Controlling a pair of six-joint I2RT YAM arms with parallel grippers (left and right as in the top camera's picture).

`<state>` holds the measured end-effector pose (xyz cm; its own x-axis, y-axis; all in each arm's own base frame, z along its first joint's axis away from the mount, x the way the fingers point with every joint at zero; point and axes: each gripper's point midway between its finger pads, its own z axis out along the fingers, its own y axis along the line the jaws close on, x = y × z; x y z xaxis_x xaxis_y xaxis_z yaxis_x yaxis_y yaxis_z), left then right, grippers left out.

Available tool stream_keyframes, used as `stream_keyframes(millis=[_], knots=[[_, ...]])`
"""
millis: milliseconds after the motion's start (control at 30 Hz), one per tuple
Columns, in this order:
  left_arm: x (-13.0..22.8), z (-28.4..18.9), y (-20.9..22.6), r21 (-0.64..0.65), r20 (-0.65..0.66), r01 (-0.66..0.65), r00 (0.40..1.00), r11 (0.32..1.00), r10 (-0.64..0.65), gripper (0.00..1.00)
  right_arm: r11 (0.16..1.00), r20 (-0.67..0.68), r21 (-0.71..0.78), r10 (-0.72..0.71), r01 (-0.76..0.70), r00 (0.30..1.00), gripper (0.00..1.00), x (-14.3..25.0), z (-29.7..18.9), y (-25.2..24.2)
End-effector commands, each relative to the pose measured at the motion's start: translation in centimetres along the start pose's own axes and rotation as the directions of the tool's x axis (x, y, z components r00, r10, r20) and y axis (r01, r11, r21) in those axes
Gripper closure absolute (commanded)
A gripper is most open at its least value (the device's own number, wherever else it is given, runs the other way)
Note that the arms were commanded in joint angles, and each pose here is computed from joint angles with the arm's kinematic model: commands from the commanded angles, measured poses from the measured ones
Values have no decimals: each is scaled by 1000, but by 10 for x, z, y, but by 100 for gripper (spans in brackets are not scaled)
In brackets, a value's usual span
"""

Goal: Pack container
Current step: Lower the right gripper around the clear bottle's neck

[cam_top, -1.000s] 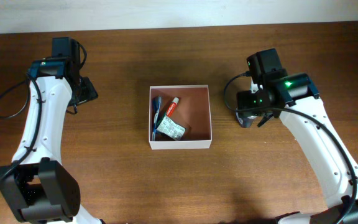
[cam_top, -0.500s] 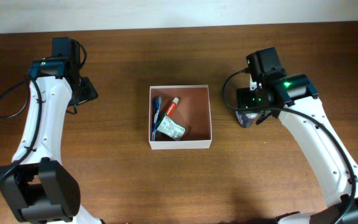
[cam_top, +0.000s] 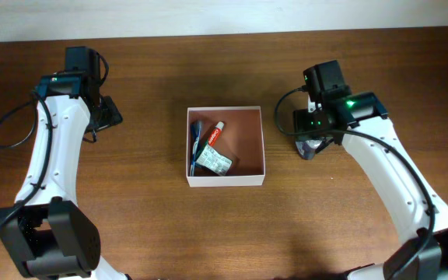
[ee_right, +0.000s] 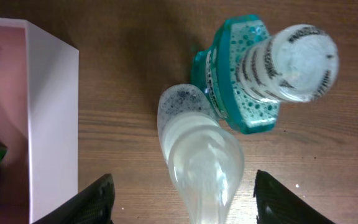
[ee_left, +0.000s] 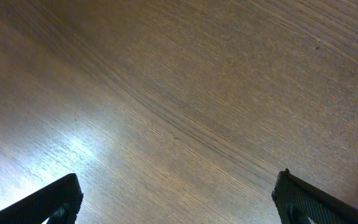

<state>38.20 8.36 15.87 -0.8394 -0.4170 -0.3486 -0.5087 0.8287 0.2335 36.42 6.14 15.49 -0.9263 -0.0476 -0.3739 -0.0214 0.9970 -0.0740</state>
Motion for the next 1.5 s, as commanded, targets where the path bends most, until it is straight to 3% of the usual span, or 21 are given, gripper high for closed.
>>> stream_keyframes(millis=[0, 933, 1467], knots=[[-2, -3, 1, 5, 8, 1, 1000, 1000, -1, 1, 1000, -26, 2, 4, -4, 1000, 36, 4, 11, -1], [-2, -3, 1, 5, 8, 0, 1000, 1000, 0, 1, 1000, -76, 14, -4, 5, 997, 44, 6, 39, 2], [-2, -3, 1, 5, 8, 0, 1000, 1000, 0, 0, 1000, -77, 14, -4, 5, 997, 59, 6, 39, 2]])
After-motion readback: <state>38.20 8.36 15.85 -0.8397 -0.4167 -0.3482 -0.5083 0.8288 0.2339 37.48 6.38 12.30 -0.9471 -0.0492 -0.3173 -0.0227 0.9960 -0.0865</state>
